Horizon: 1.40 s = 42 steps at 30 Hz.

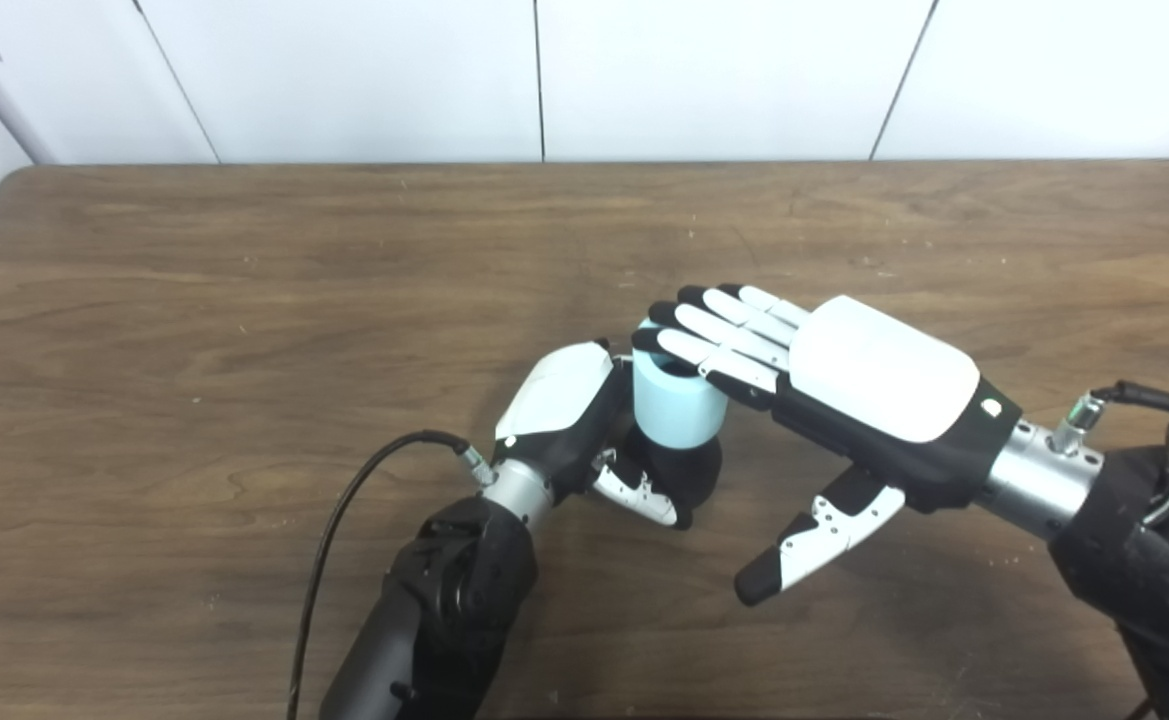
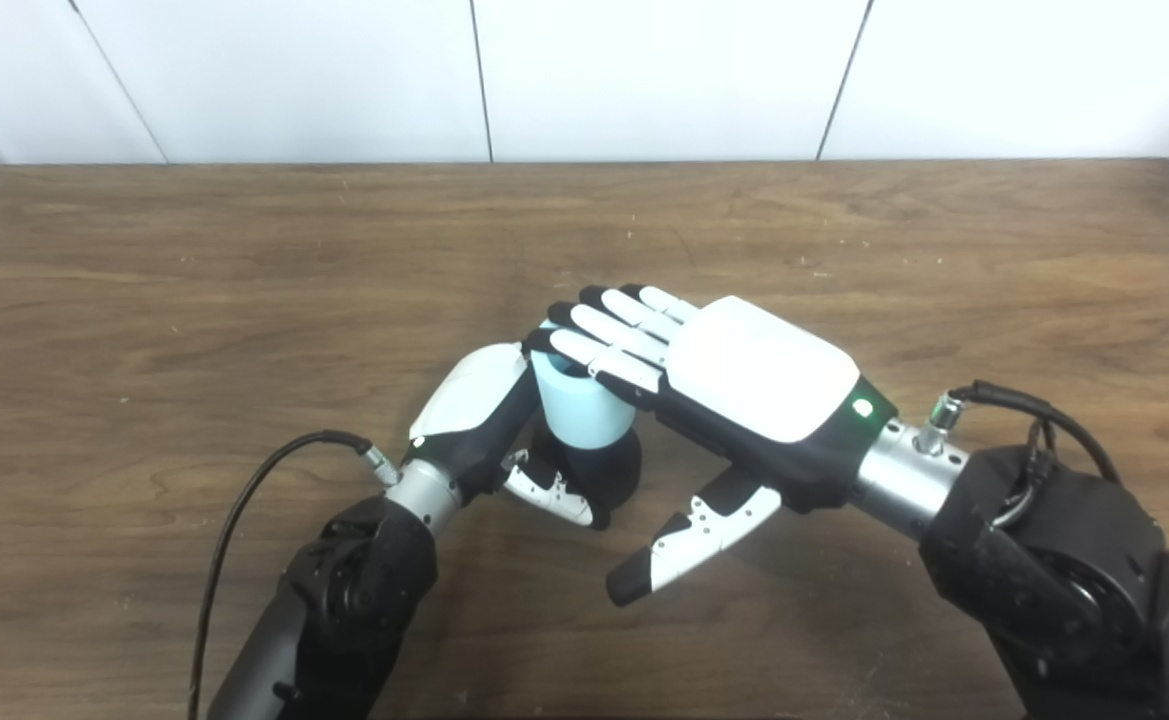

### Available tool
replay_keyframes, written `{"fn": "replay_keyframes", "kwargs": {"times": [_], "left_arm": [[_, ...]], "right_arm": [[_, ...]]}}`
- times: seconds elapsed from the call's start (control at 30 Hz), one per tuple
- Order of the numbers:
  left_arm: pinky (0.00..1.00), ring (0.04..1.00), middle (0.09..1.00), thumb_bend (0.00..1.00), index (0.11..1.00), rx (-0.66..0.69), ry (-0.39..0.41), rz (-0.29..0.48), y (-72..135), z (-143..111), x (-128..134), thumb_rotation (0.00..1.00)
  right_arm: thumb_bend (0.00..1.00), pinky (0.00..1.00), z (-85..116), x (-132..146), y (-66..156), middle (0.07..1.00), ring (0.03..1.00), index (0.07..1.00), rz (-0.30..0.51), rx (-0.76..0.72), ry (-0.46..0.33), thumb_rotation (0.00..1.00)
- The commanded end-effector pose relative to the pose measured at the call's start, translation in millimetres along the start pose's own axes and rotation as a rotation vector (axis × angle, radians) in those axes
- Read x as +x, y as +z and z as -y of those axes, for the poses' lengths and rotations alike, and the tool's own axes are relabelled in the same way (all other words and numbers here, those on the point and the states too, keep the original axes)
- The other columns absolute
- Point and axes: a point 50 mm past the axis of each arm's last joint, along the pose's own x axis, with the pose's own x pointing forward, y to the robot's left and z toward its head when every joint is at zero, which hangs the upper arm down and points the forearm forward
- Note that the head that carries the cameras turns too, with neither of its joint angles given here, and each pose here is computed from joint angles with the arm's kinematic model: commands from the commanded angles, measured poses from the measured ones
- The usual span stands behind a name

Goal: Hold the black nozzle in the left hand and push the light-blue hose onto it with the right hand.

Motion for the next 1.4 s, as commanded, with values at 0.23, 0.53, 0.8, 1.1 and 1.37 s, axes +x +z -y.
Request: {"fn": "replay_keyframes", "kwargs": {"times": [0.23, 0.53, 0.8, 1.1, 1.37], "left_arm": [[1.0, 0.721, 0.535, 0.52, 0.453, -0.029, -0.22, -0.151, -31.4, 36.0, -11.1, 0.0], [1.0, 0.745, 0.497, 0.52, 0.48, -0.04, -0.219, -0.152, -32.2, 35.3, -11.3, 0.0], [1.0, 0.746, 0.496, 0.52, 0.485, -0.051, -0.225, -0.156, -32.1, 37.6, -10.0, 0.0], [1.0, 0.744, 0.544, 0.51, 0.45, -0.052, -0.237, -0.16, -33.9, 38.4, -7.7, 0.0], [1.0, 0.746, 0.507, 0.52, 0.476, -0.059, -0.237, -0.159, -32.5, 37.3, -8.2, 0.0]], "right_arm": [[0.68, 1.0, 6.1, 0.3, 5.6, 1.0, 1.0, 1.0, 0.051, -0.041, -0.025, 1.0], [0.68, 1.0, 10.2, 2.0, -2.4, 1.0, 1.0, 1.0, 0.034, -0.059, -0.03, 1.0], [0.68, 1.0, 20.7, 0.4, -2.0, 1.0, 1.0, 1.0, 0.032, -0.082, -0.058, 1.0], [0.68, 1.0, 33.1, -1.9, -1.3, 1.0, 1.0, 1.0, 0.035, -0.113, -0.104, 1.0], [0.68, 1.0, 23.4, -3.5, 4.5, 1.0, 1.0, 1.0, 0.047, -0.129, -0.107, 1.0]]}}
